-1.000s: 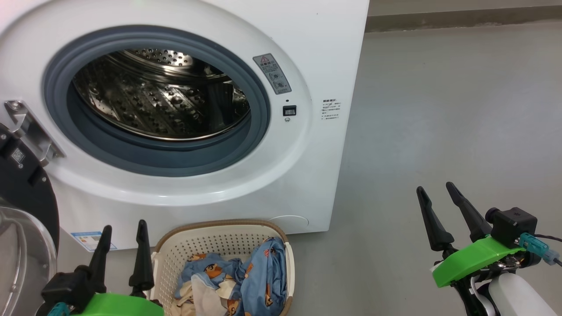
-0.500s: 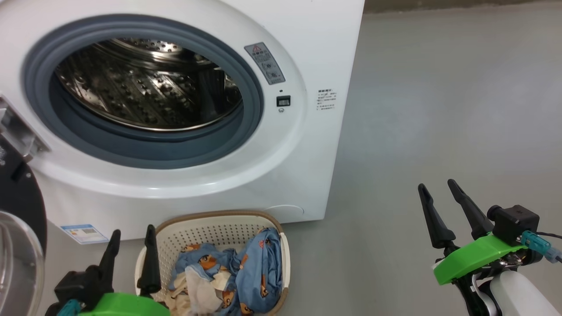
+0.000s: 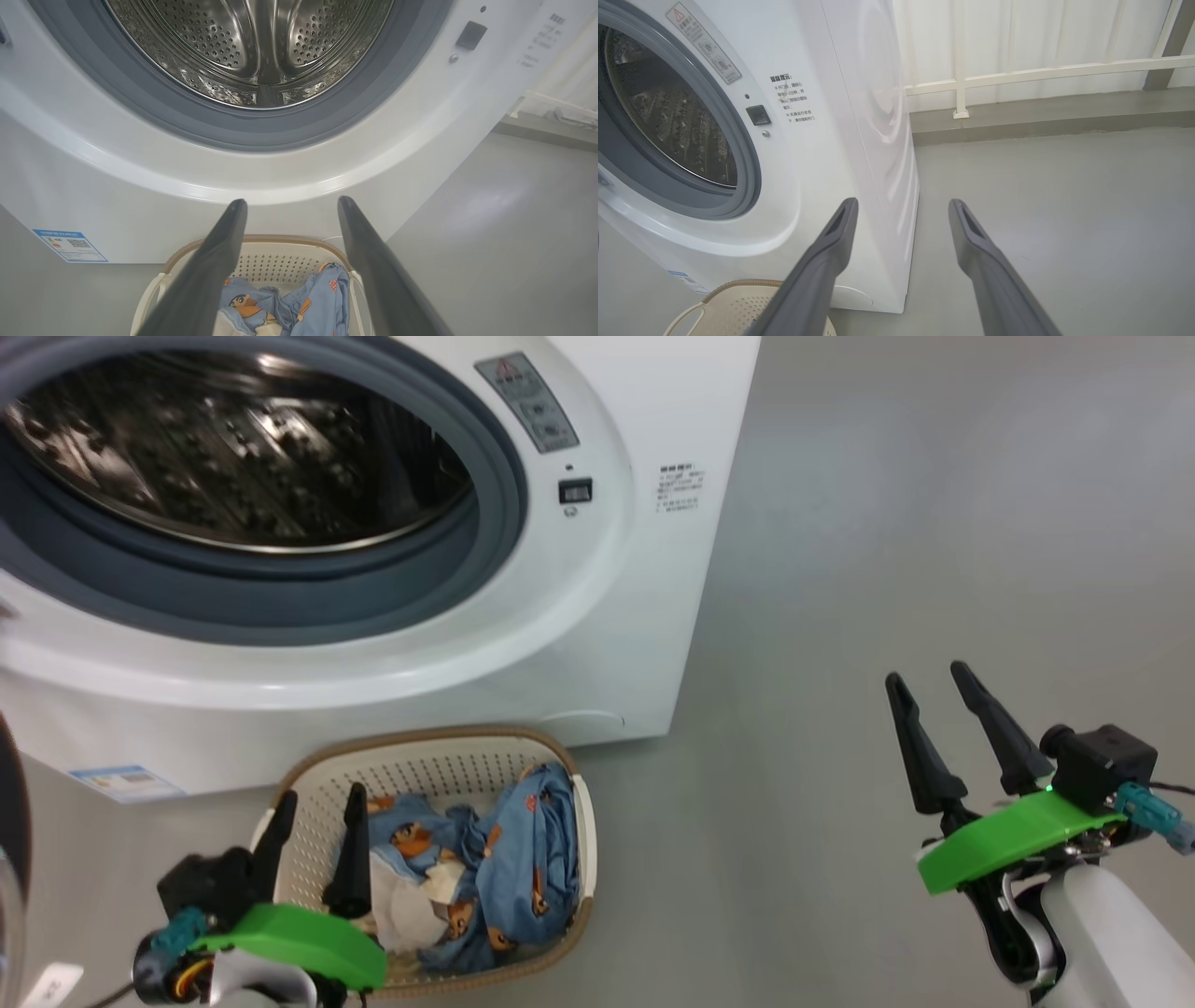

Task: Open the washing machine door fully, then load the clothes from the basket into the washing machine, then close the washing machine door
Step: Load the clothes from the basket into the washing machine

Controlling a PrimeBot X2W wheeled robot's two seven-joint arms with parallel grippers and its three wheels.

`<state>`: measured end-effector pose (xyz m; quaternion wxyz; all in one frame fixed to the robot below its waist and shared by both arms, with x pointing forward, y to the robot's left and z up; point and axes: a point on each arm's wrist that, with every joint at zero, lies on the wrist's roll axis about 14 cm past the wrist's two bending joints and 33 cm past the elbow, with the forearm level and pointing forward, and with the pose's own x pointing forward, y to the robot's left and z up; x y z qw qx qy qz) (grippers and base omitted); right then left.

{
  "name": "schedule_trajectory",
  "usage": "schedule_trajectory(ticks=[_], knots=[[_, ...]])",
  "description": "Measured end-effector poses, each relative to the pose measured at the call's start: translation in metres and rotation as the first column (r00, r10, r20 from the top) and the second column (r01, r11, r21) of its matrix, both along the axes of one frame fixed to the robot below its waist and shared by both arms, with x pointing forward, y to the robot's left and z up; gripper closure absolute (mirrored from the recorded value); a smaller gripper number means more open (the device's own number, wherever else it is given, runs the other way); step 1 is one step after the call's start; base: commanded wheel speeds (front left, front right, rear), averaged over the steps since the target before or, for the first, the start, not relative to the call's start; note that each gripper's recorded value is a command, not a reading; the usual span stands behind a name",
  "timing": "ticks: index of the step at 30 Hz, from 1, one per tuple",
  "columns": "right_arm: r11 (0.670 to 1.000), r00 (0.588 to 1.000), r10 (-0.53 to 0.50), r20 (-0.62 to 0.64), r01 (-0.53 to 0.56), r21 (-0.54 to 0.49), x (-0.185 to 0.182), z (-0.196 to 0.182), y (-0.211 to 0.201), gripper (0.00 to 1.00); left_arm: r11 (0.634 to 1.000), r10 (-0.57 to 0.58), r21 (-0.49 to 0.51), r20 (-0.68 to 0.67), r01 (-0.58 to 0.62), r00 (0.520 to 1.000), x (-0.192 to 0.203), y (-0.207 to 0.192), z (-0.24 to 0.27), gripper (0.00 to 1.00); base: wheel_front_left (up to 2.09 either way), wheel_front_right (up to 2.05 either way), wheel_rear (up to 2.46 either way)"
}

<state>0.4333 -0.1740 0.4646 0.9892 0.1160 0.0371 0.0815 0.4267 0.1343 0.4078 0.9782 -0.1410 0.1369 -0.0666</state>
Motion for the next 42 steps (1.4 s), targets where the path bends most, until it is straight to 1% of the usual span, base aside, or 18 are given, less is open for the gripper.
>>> schedule_trajectory(ticks=[2, 3, 5, 9, 13, 18, 22, 26, 30, 33, 34, 39, 42], knots=[[1.000, 1.000, -0.001, -0.003, 0.001, 0.001, 0.002, -0.002, 0.000, 0.00, 1.000, -0.006, 0.003, -0.017, 0.006, 1.000, 0.003, -0.001, -0.005, 0.00, 0.00, 0.00, 0.00], [1.000, 1.000, -0.003, -0.018, 0.003, 0.001, 0.008, -0.009, 0.001, 0.00, 0.999, -0.034, 0.004, -0.072, 0.034, 0.997, 0.010, -0.005, -0.024, 0.00, 0.00, 0.00, 0.00], [1.000, 1.000, -0.004, -0.023, 0.004, 0.003, 0.011, -0.012, 0.001, 0.00, 0.999, -0.044, 0.003, -0.094, 0.044, 0.995, 0.012, -0.008, -0.031, 0.00, 0.00, 0.00, 0.00], [1.000, 0.999, -0.009, -0.039, 0.009, 0.009, 0.019, -0.021, 0.001, 0.00, 0.995, -0.103, -0.012, -0.166, 0.102, 0.981, 0.019, -0.023, -0.056, 0.00, 0.00, 0.00, 0.00], [1.000, 0.999, -0.014, -0.050, 0.015, 0.012, 0.030, -0.030, 0.000, 0.00, 0.985, -0.169, -0.026, -0.246, 0.168, 0.954, 0.023, -0.042, -0.083, 0.00, 0.00, 0.00, 0.00], [1.000, 0.998, -0.025, -0.060, 0.025, 0.005, 0.042, -0.040, -0.004, 0.00, 0.976, -0.213, -0.027, -0.345, 0.217, 0.914, 0.026, -0.054, -0.119, 0.00, 0.00, 0.00, 0.00], [0.999, 0.996, -0.048, -0.076, 0.049, 0.005, 0.048, -0.051, -0.011, 0.00, 0.963, -0.258, -0.045, -0.434, 0.265, 0.863, 0.021, -0.068, -0.148, 0.00, 0.00, 0.00, 0.00], [0.997, 0.994, -0.074, -0.076, 0.075, 0.011, 0.056, -0.056, -0.017, 0.00, 0.949, -0.288, -0.035, -0.503, 0.313, 0.815, 0.018, -0.074, -0.174, 0.00, 0.00, 0.00, 0.00], [0.996, 0.991, -0.092, -0.092, 0.094, 0.012, 0.059, -0.067, -0.021, 0.00, 0.923, -0.336, -0.031, -0.549, 0.383, 0.765, 0.017, -0.086, -0.195, 0.00, 0.00, 0.00, 0.00], [0.994, 0.987, -0.108, -0.117, 0.110, 0.009, 0.059, -0.078, -0.025, 0.00, 0.912, -0.362, -0.059, -0.582, 0.406, 0.728, 0.016, -0.097, -0.210, 0.00, 0.00, 0.00, 0.00], [0.993, 0.985, -0.114, -0.126, 0.116, 0.010, 0.058, -0.082, -0.026, 0.00, 0.904, -0.373, -0.056, -0.592, 0.425, 0.715, 0.015, -0.098, -0.215, 0.00, 0.00, 0.00, 0.00], [0.990, 0.979, -0.136, -0.150, 0.138, -0.003, 0.060, -0.097, -0.033, 0.00, 0.893, -0.368, -0.047, -0.650, 0.448, 0.665, 0.017, -0.091, -0.244, 0.00, 0.00, 0.00, 0.00], [0.988, 0.972, -0.151, -0.178, 0.152, -0.009, 0.057, -0.109, -0.037, 0.00, 0.877, -0.380, -0.045, -0.672, 0.478, 0.635, 0.020, -0.093, -0.259, 0.00, 0.00, 0.00, 0.00]])
